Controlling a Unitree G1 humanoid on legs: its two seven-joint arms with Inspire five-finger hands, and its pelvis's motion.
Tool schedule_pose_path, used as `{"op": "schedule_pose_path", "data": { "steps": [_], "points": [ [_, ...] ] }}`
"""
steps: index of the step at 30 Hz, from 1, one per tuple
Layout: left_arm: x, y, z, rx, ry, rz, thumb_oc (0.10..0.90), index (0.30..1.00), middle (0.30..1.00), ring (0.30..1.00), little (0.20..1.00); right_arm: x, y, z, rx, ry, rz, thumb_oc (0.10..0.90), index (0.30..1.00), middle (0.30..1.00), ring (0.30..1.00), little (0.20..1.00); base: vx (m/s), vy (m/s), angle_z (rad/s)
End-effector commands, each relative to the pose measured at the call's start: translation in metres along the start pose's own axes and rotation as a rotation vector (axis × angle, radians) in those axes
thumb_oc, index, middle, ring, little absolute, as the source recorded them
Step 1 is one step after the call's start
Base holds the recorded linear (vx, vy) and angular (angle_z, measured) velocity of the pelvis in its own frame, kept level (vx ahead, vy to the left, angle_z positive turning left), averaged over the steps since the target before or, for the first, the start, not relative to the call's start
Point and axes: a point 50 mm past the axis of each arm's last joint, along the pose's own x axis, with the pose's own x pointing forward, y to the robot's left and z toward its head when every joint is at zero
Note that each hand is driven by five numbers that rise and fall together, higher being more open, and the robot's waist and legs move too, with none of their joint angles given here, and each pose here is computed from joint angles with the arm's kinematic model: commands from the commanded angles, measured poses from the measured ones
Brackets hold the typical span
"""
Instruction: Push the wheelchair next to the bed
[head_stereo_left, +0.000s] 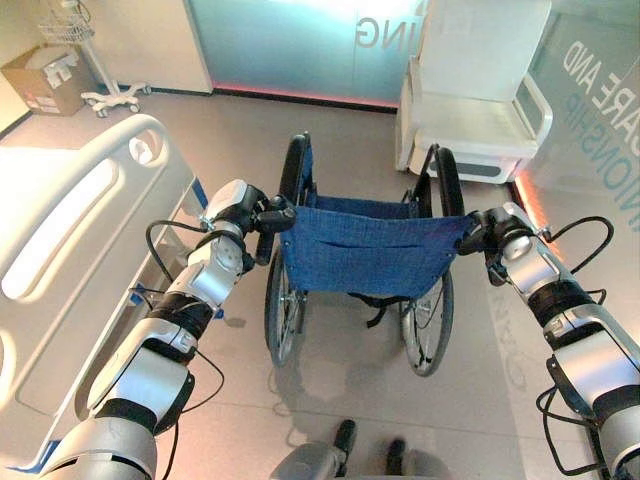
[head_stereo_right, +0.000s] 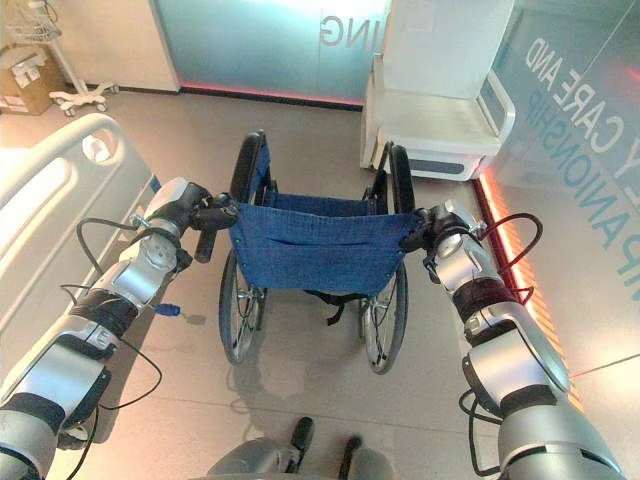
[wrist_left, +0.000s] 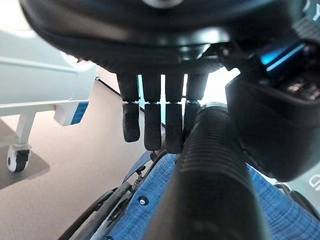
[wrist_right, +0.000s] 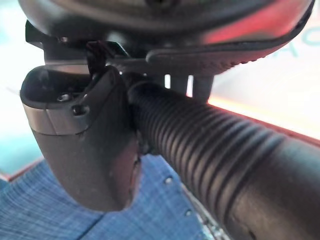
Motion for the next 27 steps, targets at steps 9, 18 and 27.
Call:
{"op": "schedule_pose_path", "data": {
  "steps": [9, 18, 27],
  "points": [
    [-0.027, -0.062, -0.073, 0.171, 0.239, -0.254, 0.400, 0.300, 0.300, 0.300, 0.300, -0.015, -0.022, 0.058, -0.204, -0.254, 0.083, 0.400, 0.300, 0.300, 0.300, 0.300, 0.46, -0.352, 0.52],
    [-0.026, -0.070, -0.062, 0.147, 0.198, -0.232, 0.400, 0.300, 0.300, 0.300, 0.300, -0.012, -0.011, 0.041, -0.206, -0.200, 0.100, 0.400, 0.300, 0.300, 0.300, 0.300, 0.30, -0.205, 0.44],
    [-0.032, -0.088, -0.053, 0.118, 0.144, -0.256, 0.400, 0.300, 0.300, 0.300, 0.300, -0.009, 0.004, 0.027, -0.238, -0.183, 0.077, 0.400, 0.300, 0.300, 0.300, 0.300, 0.39, -0.084, 0.01]
  ]
}}
